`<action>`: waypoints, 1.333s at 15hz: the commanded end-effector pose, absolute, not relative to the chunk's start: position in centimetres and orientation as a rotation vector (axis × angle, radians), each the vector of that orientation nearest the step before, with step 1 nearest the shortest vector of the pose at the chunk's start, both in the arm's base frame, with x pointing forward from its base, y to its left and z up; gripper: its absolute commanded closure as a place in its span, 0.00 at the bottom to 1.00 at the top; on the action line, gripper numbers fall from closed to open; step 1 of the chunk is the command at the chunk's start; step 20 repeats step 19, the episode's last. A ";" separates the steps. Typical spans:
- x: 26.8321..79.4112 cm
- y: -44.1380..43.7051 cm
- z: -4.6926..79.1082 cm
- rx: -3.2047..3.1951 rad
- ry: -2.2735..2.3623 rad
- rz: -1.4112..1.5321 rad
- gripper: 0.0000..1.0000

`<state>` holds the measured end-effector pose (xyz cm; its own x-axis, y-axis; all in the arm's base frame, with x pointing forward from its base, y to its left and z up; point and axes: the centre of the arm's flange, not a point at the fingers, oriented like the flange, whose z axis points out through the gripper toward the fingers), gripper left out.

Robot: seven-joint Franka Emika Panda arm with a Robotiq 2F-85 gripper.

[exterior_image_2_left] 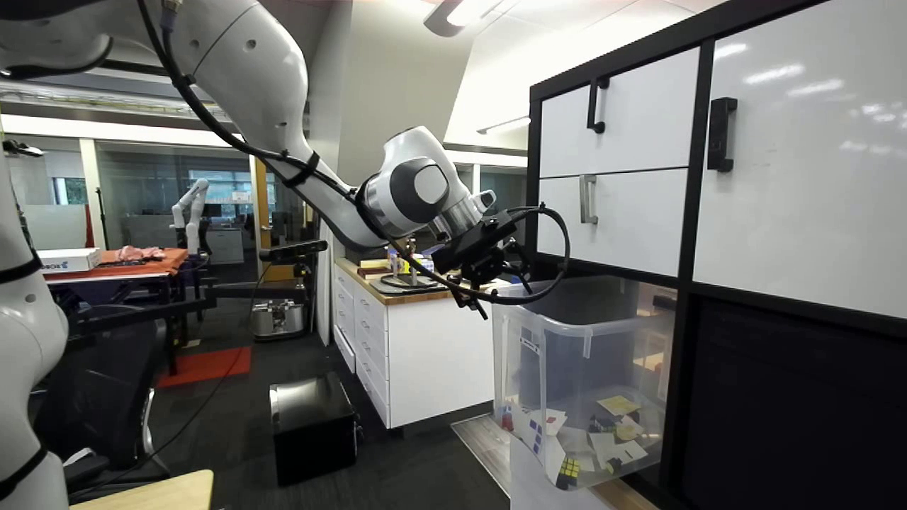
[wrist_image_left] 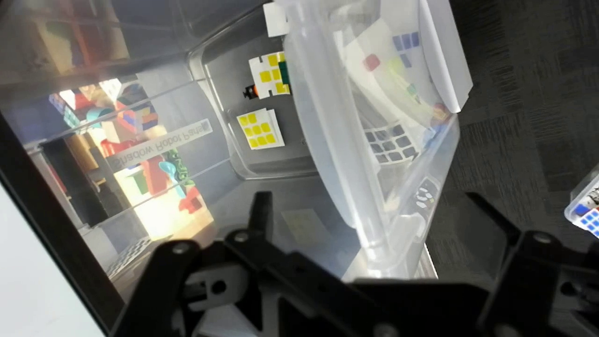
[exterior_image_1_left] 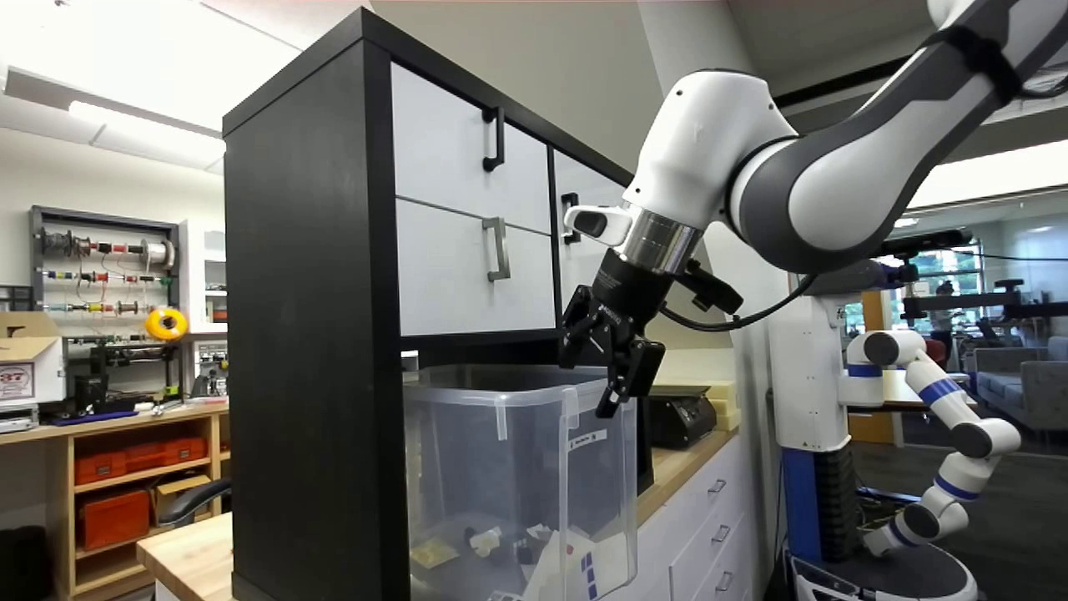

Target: Pull out the clear storage container

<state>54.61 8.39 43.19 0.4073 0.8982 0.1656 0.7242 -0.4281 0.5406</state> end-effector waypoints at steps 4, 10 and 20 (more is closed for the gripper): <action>53.7 8.9 47.8 2.483 1.269 0.535 0.00; 54.5 8.2 49.6 2.652 0.988 0.326 0.00; 53.9 7.2 48.4 2.736 0.843 0.207 0.00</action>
